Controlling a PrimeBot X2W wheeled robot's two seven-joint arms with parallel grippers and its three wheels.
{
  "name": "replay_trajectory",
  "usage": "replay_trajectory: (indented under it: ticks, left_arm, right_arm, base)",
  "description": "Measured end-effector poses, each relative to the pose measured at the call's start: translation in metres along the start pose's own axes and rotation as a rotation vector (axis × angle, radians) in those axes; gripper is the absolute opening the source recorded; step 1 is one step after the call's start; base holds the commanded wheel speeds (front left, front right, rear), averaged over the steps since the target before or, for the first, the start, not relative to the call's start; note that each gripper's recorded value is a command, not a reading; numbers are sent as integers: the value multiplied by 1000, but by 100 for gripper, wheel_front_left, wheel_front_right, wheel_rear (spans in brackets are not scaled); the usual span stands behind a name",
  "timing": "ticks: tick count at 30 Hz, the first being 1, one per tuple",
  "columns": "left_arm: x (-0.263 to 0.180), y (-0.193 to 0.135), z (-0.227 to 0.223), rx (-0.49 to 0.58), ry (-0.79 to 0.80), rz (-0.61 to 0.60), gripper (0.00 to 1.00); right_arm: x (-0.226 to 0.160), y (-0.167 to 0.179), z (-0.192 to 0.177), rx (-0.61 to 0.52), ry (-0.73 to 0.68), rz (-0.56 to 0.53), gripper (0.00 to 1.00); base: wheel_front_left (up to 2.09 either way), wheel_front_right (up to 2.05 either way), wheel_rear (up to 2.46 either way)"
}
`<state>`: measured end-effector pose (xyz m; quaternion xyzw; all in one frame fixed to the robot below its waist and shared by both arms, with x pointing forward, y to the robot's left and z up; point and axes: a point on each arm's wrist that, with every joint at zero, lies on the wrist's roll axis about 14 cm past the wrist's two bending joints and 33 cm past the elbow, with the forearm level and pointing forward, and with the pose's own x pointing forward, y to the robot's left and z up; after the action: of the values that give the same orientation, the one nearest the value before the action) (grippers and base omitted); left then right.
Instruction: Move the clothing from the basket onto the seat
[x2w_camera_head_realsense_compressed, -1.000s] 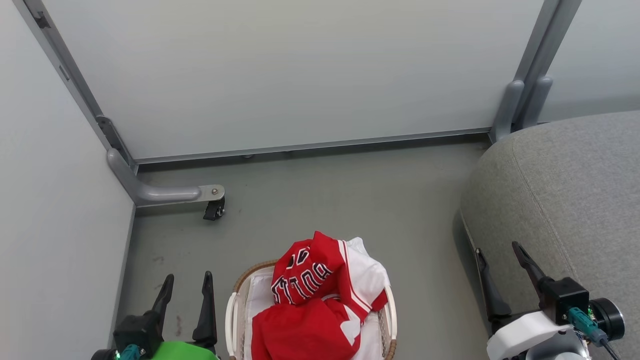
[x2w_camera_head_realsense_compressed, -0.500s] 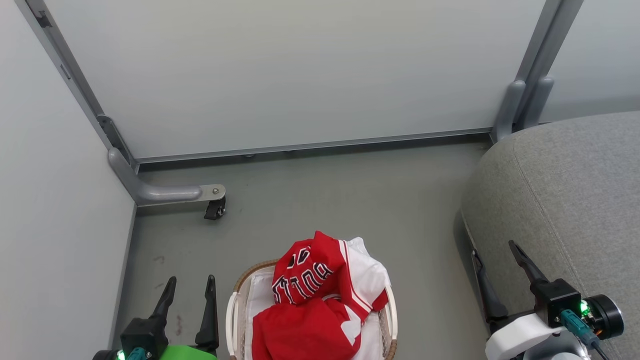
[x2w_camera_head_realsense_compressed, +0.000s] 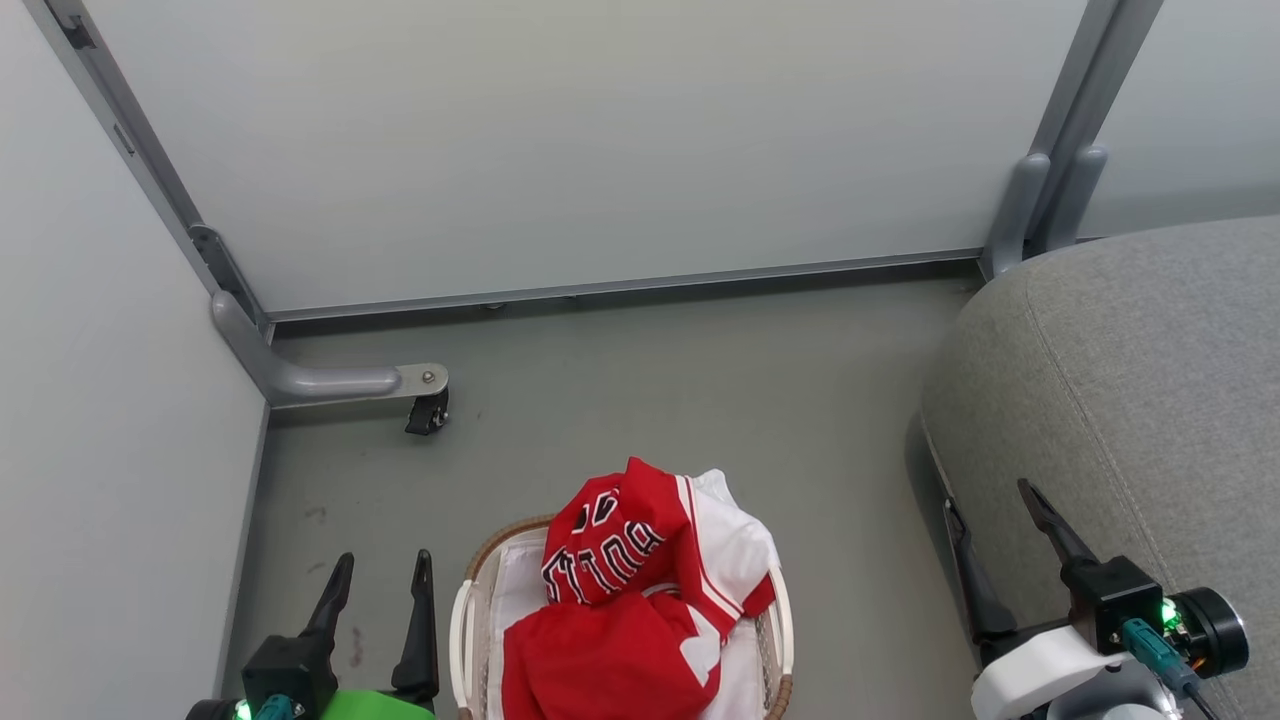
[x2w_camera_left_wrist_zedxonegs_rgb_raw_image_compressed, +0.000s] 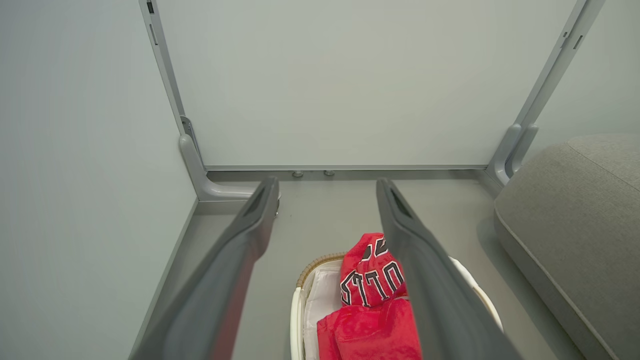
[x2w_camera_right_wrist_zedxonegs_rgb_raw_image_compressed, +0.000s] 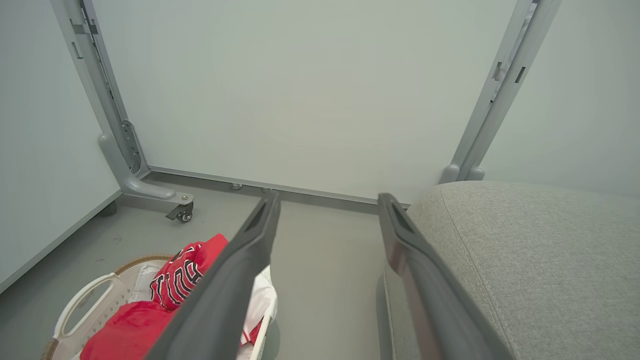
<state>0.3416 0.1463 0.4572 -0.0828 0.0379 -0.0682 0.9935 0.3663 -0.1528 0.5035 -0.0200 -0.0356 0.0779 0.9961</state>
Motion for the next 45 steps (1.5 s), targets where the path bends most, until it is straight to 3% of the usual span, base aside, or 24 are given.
replay_trajectory:
  ticks: [10,18,22,30,35,45]
  left_arm:
    - [12,-4,-1,12,7,-20,100]
    - [67,-27,15,77,-37,-122,100]
    - [99,-43,2,120,-4,-205,100]
    - [145,-78,-71,202,172,-399,100]
    - [148,-87,-146,283,365,-525,100]
    - [152,-96,-244,348,592,-663,100]
  right_arm:
    - [8,-2,-1,0,-1,-2,100]
    - [46,-2,6,-8,-37,17,100]
    - [67,-4,-1,-7,-33,19,100]
    - [94,-20,-36,20,26,-10,100]
    - [97,-35,-70,37,99,-50,100]
    - [91,-53,-120,67,218,-101,100]
  base:
    - [0,0,0]
    - [0,0,0]
    - [0,0,0]
    - [0,0,0]
    - [0,0,0]
    - [0,0,0]
